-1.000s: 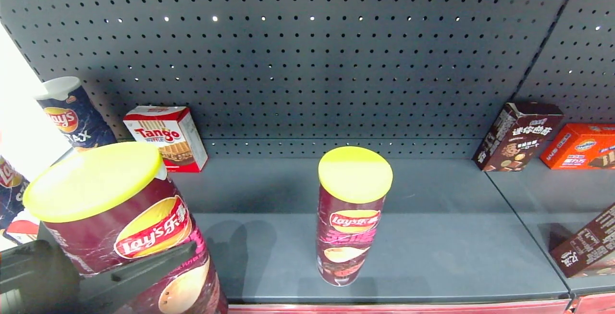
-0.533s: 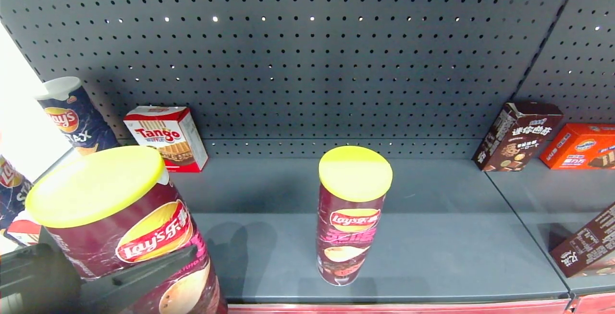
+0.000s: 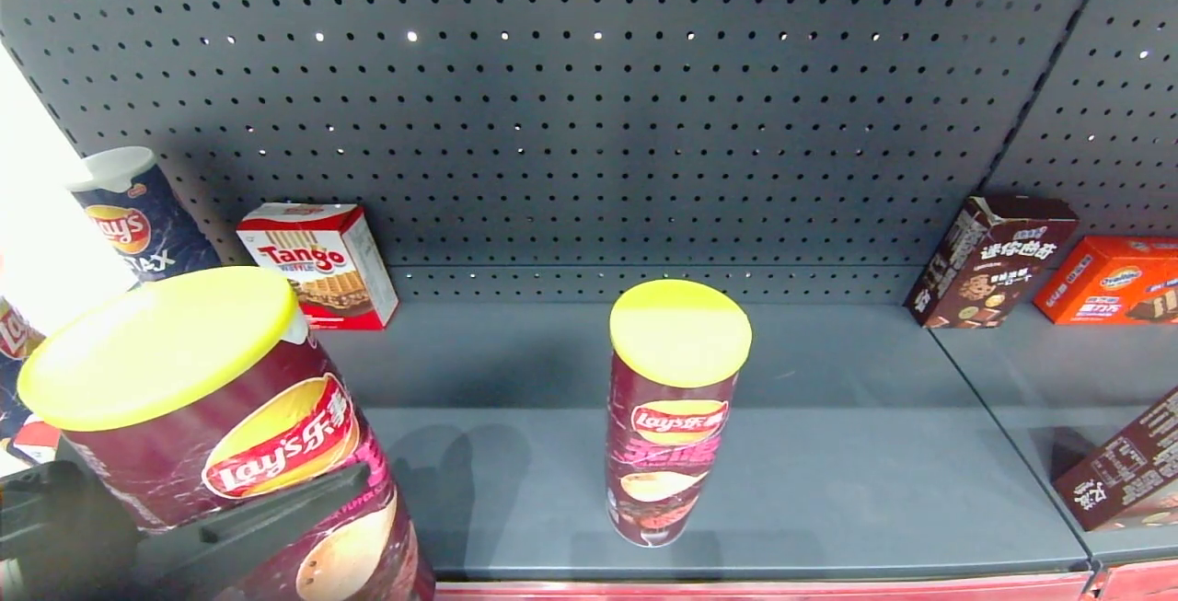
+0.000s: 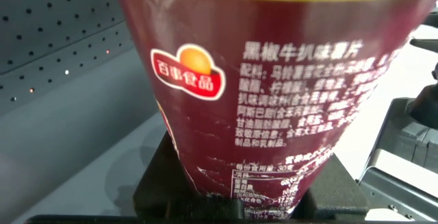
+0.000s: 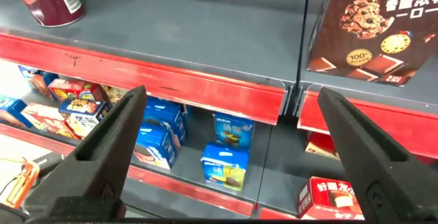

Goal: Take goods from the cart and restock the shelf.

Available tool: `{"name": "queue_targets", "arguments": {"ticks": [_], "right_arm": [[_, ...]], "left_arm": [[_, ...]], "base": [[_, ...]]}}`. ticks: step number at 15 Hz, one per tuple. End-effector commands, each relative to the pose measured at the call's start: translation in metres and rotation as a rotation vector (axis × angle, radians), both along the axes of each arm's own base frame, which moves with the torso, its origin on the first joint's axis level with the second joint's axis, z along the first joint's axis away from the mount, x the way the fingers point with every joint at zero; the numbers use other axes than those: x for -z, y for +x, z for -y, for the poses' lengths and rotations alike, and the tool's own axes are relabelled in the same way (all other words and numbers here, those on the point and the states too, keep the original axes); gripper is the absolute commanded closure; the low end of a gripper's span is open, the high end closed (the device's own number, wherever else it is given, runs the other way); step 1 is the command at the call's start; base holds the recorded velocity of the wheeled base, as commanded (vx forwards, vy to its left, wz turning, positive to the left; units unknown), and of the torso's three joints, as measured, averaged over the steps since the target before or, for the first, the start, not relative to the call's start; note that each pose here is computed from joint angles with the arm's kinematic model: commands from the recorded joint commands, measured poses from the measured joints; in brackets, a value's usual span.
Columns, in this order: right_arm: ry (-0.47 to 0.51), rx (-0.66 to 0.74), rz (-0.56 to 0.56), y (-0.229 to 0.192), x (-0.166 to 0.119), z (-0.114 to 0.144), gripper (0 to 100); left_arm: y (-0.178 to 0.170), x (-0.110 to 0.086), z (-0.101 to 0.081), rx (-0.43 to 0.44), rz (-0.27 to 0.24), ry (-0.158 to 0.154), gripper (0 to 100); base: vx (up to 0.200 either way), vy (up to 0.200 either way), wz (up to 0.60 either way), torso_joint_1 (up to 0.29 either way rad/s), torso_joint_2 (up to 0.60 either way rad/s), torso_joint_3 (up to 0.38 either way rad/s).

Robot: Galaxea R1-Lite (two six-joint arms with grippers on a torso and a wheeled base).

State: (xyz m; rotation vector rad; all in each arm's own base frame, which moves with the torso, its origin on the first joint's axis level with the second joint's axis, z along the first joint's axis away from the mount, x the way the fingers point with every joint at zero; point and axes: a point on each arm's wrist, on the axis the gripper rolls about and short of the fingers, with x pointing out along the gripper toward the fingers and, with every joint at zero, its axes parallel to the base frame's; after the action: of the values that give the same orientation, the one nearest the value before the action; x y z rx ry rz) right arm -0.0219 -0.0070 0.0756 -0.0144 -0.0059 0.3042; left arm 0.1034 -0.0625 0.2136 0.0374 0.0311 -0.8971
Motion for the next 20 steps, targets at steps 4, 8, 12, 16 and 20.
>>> {"name": "queue_targets", "arguments": {"ticks": [4,8,12,16,20], "right_arm": [[-0.001,0.001,-0.002,0.000,0.000,0.000,0],[-0.001,0.001,-0.002,0.000,0.000,0.000,0],[-0.001,-0.001,-0.002,0.000,0.000,0.000,0],[-0.001,0.001,-0.002,0.000,0.000,0.000,0],[-0.001,0.001,-0.002,0.000,0.000,0.000,0]], "left_arm": [[0.003,-0.009,0.005,0.027,0.019,-0.009,100],[0.016,-0.007,0.012,0.023,-0.016,0.009,100],[0.046,-0.015,0.019,-0.016,-0.041,0.019,100],[0.093,-0.009,0.038,0.064,-0.051,0.067,100],[0.141,0.003,0.040,0.017,0.039,0.093,100]], "base": [[0.000,0.000,0.00,0.000,0.00,0.000],[0.000,0.000,0.00,0.000,0.00,0.000],[0.000,0.000,0.00,0.000,0.00,0.000],[0.000,0.000,0.00,0.000,0.00,0.000],[0.000,0.000,0.00,0.000,0.00,0.000]]}}
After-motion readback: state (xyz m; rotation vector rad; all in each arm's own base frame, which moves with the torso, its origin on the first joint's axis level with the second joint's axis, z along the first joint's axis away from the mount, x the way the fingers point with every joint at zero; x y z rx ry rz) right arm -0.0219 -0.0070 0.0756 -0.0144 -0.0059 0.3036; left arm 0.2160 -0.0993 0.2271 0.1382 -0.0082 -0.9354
